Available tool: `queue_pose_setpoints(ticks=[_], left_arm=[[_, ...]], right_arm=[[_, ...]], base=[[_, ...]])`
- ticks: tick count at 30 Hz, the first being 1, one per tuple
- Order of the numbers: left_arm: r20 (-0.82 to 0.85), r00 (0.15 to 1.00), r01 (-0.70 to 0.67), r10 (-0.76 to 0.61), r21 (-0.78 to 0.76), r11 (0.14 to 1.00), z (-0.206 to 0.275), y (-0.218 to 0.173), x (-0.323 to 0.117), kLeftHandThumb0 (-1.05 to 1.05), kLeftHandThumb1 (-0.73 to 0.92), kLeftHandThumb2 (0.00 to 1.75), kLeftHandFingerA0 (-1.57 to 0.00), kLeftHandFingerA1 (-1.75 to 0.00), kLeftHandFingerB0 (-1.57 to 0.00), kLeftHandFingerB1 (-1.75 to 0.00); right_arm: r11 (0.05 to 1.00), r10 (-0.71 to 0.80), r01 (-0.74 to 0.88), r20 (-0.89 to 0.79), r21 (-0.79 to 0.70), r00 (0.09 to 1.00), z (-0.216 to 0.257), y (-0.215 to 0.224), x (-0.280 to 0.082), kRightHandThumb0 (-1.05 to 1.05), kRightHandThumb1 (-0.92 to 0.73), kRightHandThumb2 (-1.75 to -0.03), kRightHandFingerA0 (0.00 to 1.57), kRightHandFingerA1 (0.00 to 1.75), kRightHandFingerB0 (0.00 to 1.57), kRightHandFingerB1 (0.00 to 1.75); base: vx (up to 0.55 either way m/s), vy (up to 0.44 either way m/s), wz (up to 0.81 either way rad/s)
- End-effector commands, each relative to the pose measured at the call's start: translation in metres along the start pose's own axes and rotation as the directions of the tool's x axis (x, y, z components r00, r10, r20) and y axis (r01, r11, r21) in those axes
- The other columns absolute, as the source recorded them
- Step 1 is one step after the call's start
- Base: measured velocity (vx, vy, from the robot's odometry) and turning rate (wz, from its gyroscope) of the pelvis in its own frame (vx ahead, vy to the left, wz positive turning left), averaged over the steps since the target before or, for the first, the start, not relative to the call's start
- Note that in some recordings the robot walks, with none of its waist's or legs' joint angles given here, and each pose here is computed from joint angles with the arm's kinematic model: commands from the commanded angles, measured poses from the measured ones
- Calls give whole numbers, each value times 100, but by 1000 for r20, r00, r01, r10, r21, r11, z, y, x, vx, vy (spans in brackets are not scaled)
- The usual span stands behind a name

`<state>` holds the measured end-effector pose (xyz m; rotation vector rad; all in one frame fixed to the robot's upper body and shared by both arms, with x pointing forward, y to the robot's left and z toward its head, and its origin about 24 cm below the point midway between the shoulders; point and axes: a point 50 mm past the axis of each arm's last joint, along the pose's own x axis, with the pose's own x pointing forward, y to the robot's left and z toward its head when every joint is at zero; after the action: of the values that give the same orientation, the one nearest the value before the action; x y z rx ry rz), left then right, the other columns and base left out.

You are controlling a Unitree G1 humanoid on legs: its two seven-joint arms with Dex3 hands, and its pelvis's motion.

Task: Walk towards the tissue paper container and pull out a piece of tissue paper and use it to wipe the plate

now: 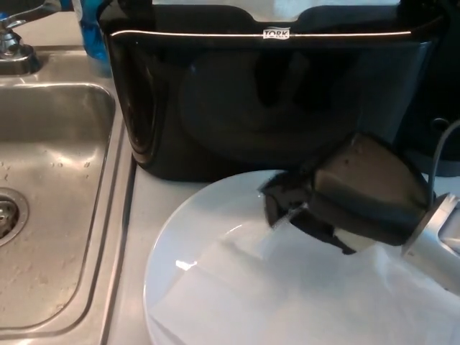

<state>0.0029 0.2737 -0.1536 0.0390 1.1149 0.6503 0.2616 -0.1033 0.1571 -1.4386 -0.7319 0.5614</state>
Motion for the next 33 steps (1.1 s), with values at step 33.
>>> queue_pose_setpoints(ticks=[33], left_arm=[[81, 997, 3, -2, -15, 1000, 14, 0, 3, 4, 79, 83, -76, -94, -64, -71]], right_arm=[[989, -25, 68, 296, -133, 955, 43, 56, 17, -34, -45, -117, 136, 146, 87, 101]], base=[[0, 0, 0]])
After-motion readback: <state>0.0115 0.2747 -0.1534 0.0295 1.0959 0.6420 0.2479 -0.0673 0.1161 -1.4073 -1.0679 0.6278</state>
